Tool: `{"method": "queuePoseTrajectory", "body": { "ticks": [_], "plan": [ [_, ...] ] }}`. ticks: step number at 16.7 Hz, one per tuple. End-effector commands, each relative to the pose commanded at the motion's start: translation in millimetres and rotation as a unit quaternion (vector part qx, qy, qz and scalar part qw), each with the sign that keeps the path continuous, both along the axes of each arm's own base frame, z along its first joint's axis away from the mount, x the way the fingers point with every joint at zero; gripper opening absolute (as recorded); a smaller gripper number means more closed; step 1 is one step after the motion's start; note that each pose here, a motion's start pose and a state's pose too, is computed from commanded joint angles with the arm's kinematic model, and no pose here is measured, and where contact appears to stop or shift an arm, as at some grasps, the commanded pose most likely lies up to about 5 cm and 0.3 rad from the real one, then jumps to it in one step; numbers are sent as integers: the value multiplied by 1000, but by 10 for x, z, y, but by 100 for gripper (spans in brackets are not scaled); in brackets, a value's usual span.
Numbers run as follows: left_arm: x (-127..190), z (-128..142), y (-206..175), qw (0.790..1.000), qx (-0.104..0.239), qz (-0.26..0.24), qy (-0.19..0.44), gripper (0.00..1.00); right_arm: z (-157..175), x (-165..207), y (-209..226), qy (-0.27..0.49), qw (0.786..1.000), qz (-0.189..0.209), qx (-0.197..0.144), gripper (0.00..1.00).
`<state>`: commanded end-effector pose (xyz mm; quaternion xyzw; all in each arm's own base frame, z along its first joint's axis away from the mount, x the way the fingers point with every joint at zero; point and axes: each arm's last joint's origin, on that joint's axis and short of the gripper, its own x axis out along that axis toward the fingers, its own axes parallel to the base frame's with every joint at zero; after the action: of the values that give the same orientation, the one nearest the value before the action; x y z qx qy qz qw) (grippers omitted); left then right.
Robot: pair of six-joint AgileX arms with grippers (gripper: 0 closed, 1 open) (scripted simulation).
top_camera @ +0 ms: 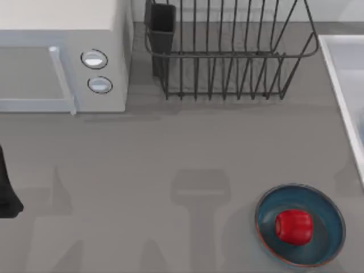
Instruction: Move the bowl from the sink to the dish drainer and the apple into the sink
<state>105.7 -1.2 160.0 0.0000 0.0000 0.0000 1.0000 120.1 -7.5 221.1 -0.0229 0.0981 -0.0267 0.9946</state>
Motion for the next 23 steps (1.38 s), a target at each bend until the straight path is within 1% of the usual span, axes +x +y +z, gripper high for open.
{"method": "queuePoseTrajectory", "body": {
  "ticks": [3, 5, 7, 9, 11, 14, 17, 20, 23],
  "plan": [
    [0, 0, 0, 1000, 0, 0, 0, 100, 401, 265, -63, 73, 997, -12, -13, 100],
    [0, 0, 0, 1000, 0, 0, 0, 100, 649, 543, -132, 129, 991, -19, -20, 100],
    [0, 0, 0, 1000, 0, 0, 0, 100, 843, 899, -232, 188, 982, -25, -25, 100],
    [0, 0, 0, 1000, 0, 0, 0, 100, 954, 1314, -368, 249, 968, -29, -27, 100],
    [0, 0, 0, 1000, 0, 0, 0, 100, 964, 1759, -540, 310, 950, -31, -26, 100],
    [0, 0, 0, 1000, 0, 0, 0, 100, 783, 2401, -847, 395, 918, -30, -18, 100],
    [0, 0, 0, 1000, 0, 0, 0, 100, 415, 2922, -1168, 469, 883, -24, -5, 100],
    [0, 0, 0, 1000, 0, 0, 0, 100, -31, 3271, -1446, 527, 849, -15, 11, 100],
    [0, 0, 0, 1000, 0, 0, 0, 100, -431, 3458, -1644, 568, 823, -7, 26, 100]
  ]
}}
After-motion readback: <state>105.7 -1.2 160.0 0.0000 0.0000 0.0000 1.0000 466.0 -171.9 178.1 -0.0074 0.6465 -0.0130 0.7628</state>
